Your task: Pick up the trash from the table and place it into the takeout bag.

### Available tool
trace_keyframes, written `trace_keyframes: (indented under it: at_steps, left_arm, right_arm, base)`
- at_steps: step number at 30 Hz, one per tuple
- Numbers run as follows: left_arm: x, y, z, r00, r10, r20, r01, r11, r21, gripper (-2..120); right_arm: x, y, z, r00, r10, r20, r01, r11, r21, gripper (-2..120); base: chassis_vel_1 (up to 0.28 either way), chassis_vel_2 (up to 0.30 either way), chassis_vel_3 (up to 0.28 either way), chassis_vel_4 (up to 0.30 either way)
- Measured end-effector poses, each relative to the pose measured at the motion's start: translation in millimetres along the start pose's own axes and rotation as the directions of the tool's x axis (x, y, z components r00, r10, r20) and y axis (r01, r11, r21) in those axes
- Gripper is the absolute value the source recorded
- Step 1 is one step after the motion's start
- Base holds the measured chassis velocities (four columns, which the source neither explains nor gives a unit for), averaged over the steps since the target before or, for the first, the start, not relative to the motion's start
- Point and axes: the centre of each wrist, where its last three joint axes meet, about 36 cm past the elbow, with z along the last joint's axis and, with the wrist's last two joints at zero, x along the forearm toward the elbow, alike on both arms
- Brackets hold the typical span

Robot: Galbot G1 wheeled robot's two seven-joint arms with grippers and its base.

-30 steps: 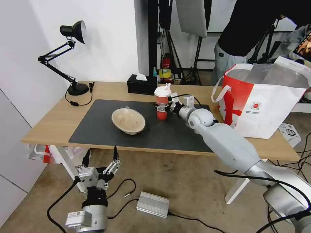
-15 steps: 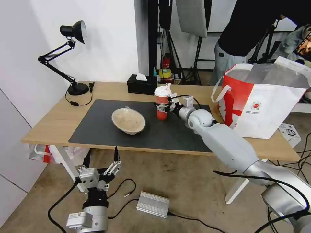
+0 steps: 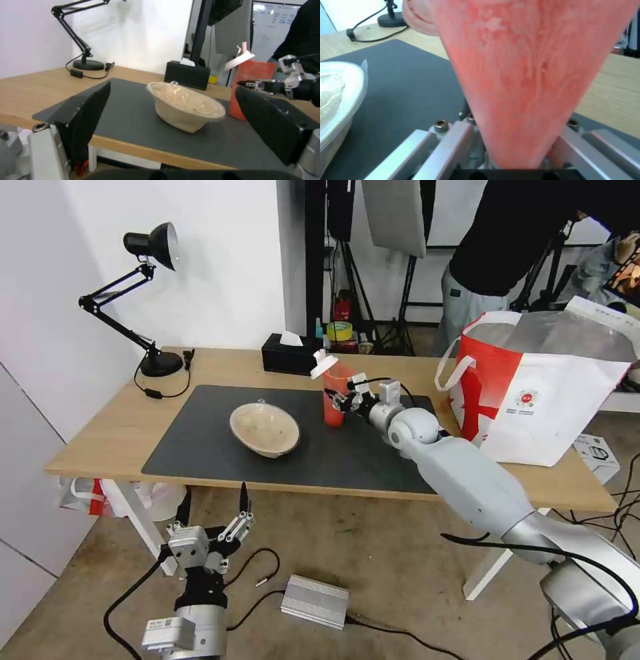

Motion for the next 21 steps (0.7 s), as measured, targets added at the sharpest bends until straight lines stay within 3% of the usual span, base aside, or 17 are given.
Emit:
trace_keyframes:
  at_steps: [3,21]
  left_arm:
    - [0,0.5,-0.6,1.0,-0.001,0.003,0.001,1.0,-0.001,100]
    - [-1,0.1,-4.7,1.0,0.001,0.009,-0.001,1.0,-0.002,100]
  right_arm:
    - [6,-1,-6,1.0,-0.001,0.014,0.001,1.0,0.005,5]
    - [37,-2,-23,0.998,0.007,0.061,-0.007,1.0,0.003,5]
  base:
    - [0.0,0.0,0.0,0.0]
    - [0.0,0.0,0.0,0.0]
